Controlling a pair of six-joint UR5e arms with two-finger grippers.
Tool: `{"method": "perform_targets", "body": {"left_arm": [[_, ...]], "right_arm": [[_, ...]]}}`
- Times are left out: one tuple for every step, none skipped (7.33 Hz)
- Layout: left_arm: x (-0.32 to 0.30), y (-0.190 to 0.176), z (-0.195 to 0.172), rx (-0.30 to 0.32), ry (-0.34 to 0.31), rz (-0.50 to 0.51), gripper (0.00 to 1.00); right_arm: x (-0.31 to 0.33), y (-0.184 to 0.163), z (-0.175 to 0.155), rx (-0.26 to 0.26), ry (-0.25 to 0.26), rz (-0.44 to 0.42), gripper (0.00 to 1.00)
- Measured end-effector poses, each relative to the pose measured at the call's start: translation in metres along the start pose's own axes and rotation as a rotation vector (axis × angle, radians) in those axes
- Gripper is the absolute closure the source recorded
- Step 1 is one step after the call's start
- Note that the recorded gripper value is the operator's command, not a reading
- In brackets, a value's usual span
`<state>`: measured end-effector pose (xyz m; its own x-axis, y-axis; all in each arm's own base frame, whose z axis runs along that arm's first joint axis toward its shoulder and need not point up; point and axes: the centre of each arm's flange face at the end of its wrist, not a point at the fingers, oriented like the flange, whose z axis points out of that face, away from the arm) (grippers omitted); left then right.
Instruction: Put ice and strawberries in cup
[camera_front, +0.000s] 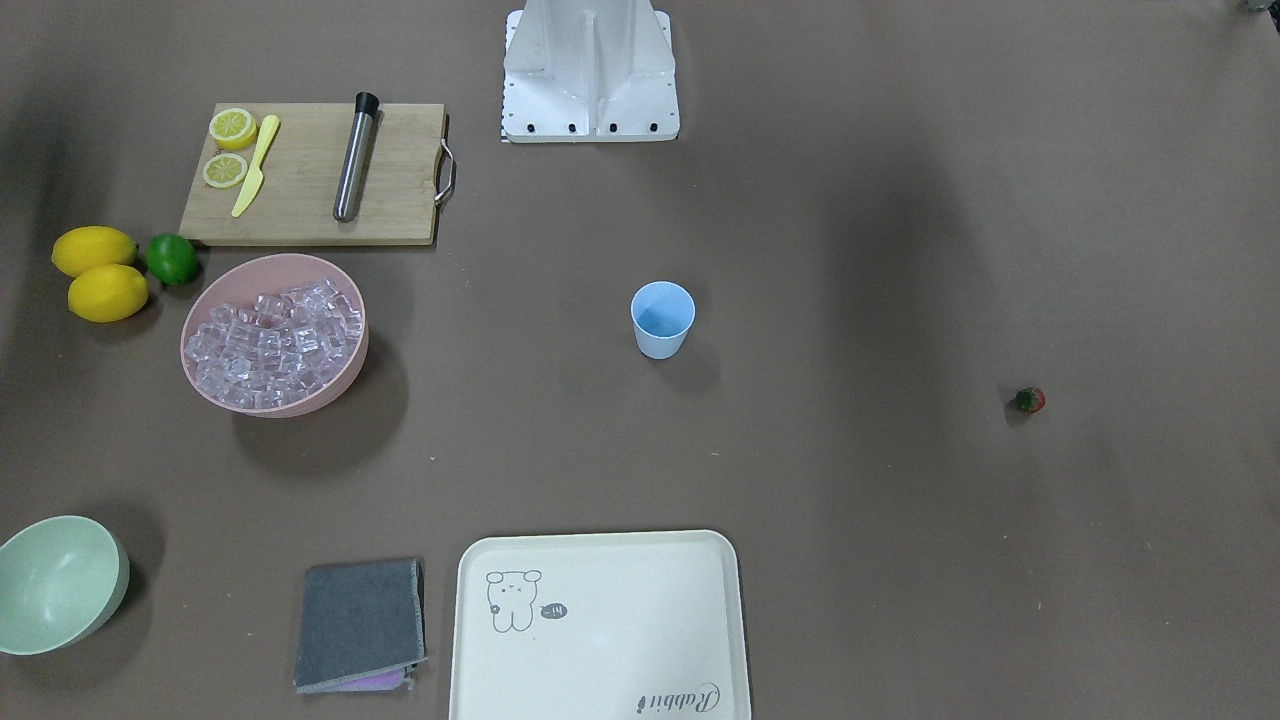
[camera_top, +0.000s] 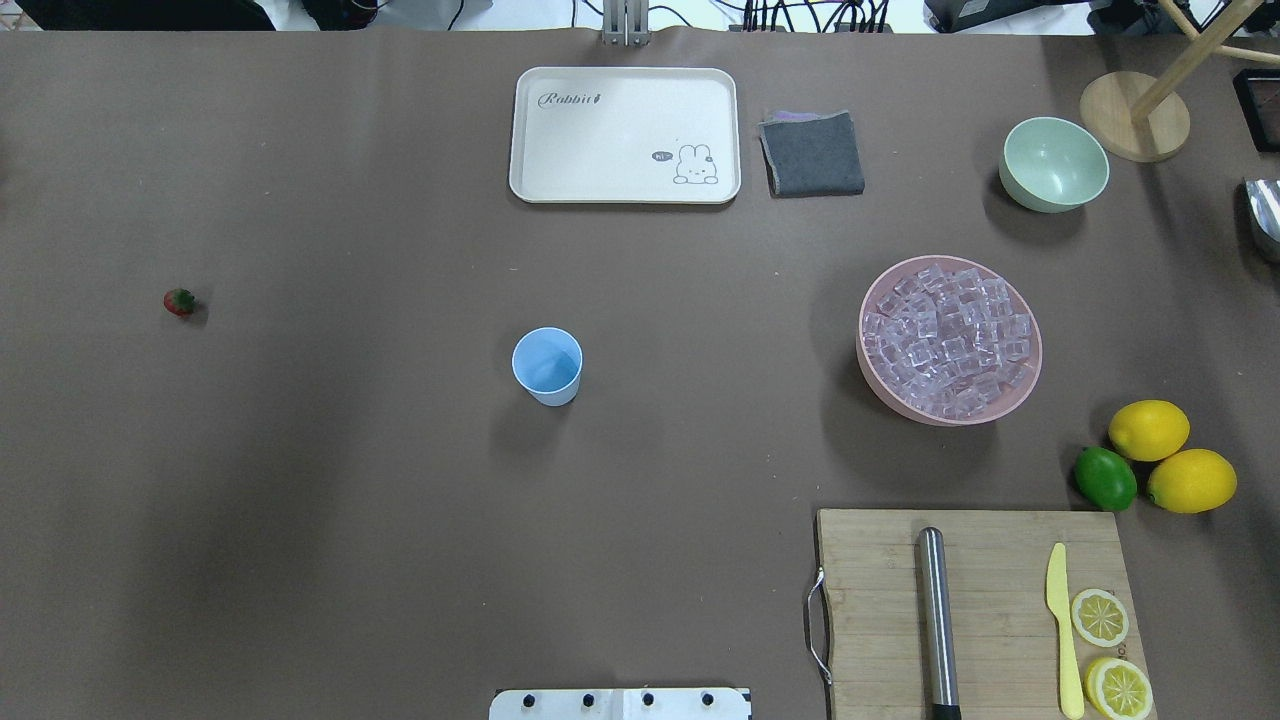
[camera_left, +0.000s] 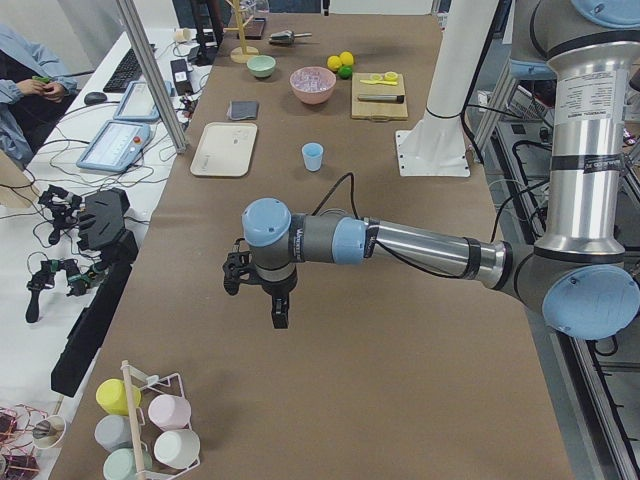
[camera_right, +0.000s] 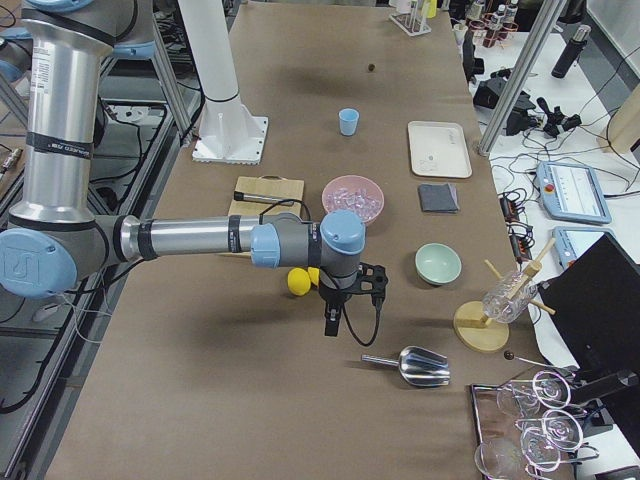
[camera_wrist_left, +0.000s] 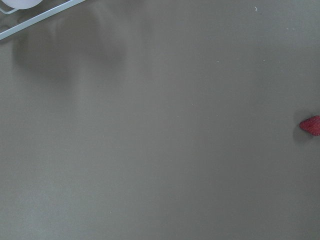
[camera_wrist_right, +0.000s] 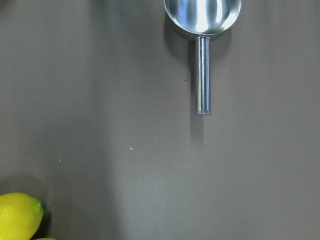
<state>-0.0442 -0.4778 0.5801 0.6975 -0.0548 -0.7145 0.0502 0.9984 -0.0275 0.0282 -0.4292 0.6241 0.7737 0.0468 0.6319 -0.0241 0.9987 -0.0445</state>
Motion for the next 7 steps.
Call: {"method": "perform_targets", "body": {"left_arm": [[0.001, 0.0, -0.001, 0.004, 0.002, 0.004, 0.02], [0.001, 0.0, -0.001, 0.006, 0.003, 0.007, 0.02], [0.003, -0.001, -0.002, 0.01, 0.004, 0.012, 0.02], [0.008, -0.002, -0.006, 0.019, 0.005, 0.022, 0.02], [0.012, -0.004, -0.009, 0.031, 0.005, 0.035, 0.02], [0.012, -0.006, -0.009, 0.038, 0.003, 0.044, 0.02], [0.009, -0.008, -0.004, 0.037, 0.001, 0.044, 0.02]], "right_arm": [[0.0, 0.0, 0.0, 0.0, 0.0, 0.0, 0.0], [0.0, 0.0, 0.0, 0.0, 0.0, 0.0, 0.0], [0.0, 0.0, 0.0, 0.0, -0.001, 0.0, 0.0], [0.0, 0.0, 0.0, -0.001, -0.003, 0.0, 0.0], [0.0, 0.0, 0.0, -0.001, -0.004, 0.001, 0.0], [0.0, 0.001, 0.0, -0.002, -0.004, 0.001, 0.0], [0.0, 0.001, 0.001, -0.002, -0.004, 0.001, 0.0]]}}
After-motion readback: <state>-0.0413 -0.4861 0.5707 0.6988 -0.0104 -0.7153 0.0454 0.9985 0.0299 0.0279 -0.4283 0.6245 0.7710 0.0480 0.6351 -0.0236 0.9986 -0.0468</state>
